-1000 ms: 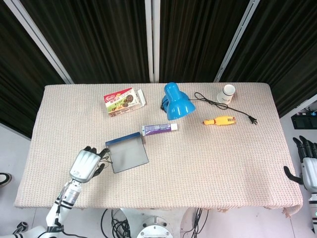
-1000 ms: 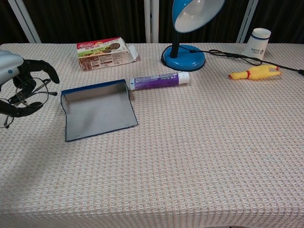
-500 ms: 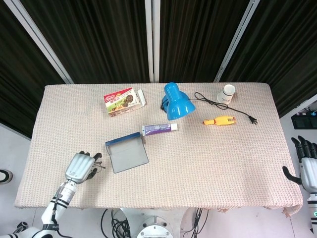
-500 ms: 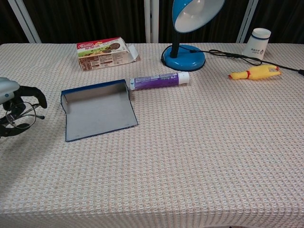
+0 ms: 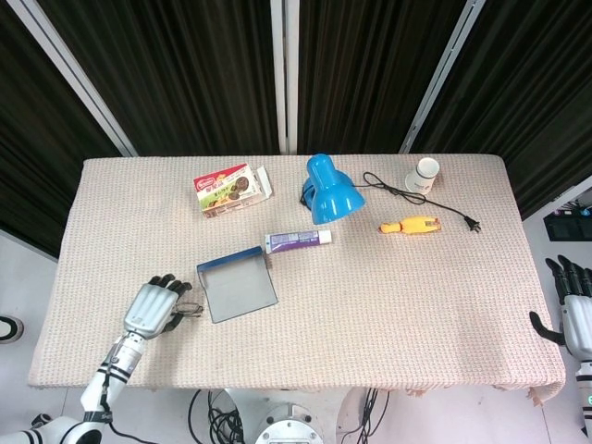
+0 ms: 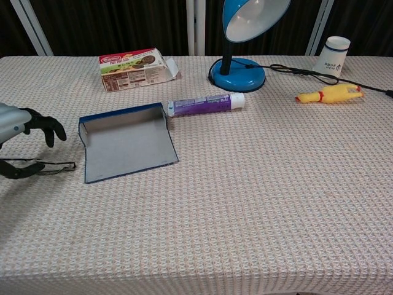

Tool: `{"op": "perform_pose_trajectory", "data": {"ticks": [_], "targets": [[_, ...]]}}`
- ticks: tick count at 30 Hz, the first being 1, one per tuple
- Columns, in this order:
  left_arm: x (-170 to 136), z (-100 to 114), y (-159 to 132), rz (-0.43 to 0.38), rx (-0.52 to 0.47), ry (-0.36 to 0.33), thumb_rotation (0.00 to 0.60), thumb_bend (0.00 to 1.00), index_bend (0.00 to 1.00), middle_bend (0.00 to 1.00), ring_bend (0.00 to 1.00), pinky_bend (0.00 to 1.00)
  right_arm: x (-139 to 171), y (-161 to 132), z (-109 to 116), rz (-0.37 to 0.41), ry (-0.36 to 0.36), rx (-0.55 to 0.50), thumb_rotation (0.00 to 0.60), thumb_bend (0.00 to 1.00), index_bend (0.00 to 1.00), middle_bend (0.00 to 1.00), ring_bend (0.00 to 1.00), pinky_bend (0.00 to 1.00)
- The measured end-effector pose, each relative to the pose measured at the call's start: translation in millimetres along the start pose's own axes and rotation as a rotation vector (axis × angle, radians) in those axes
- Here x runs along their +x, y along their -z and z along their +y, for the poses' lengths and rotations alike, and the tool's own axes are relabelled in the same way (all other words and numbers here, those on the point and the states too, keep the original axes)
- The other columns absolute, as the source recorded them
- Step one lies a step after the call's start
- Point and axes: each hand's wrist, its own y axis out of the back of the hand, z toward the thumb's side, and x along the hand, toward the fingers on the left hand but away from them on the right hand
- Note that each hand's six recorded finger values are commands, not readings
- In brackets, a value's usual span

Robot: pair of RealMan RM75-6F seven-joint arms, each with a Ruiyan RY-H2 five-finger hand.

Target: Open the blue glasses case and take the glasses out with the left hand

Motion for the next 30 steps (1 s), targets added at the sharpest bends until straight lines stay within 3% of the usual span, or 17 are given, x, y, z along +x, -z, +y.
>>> {"op": "perform_pose_trajectory", "data": {"ticks": [10,16,20,25,27,30], "targets": [[-6.9,11.1,-2.4,-0.004,-0.023,-0.034,0.6,0.33,0.21,0.2,0.12,0.26,0.2,-0.5,2.2,0.001,0.012,-0.002,0.6,0.25,0.0,0.01,0.0,0.0],[-17.8,33.3,10.6,0.054,-0.02,-0.109,0.6,0.33,0.2,0.18,0.12,0.25,0.9,0.2,5.9,-0.001,0.031,-0.003,0.6,0.25,0.0,0.0,0.0,0.0],[-27.7,59.1,32.8,0.122,-0.058,-0.241,0.6,0.28,0.18,0.16,0.1,0.22,1.2,0.7,7.4,-0.001,0.044,-0.006,0.6,0.26,0.0,0.0,0.0,0.0],[-47.4,88.2,74.3,0.21,-0.109,-0.417,0.6,0.21,0.11,0.02,0.01,0.16,1.9,-2.0,8.5,0.015,0.059,-0.005,0.6,0.24,0.0,0.0,0.0,0.0],[-57.6,93.9,93.5,0.256,-0.111,-0.432,0.6,0.21,0.08,0.0,0.0,0.13,2.1,-3.7,9.1,0.024,0.066,-0.006,0.6,0.24,0.0,0.0,0.0,0.0],[-66.2,96.7,112.9,0.308,-0.122,-0.385,0.6,0.21,0.07,0.0,0.0,0.1,1.9,-5.7,8.1,0.027,0.064,-0.01,0.6,0.23,0.0,0.0,0.0,0.0]]}}
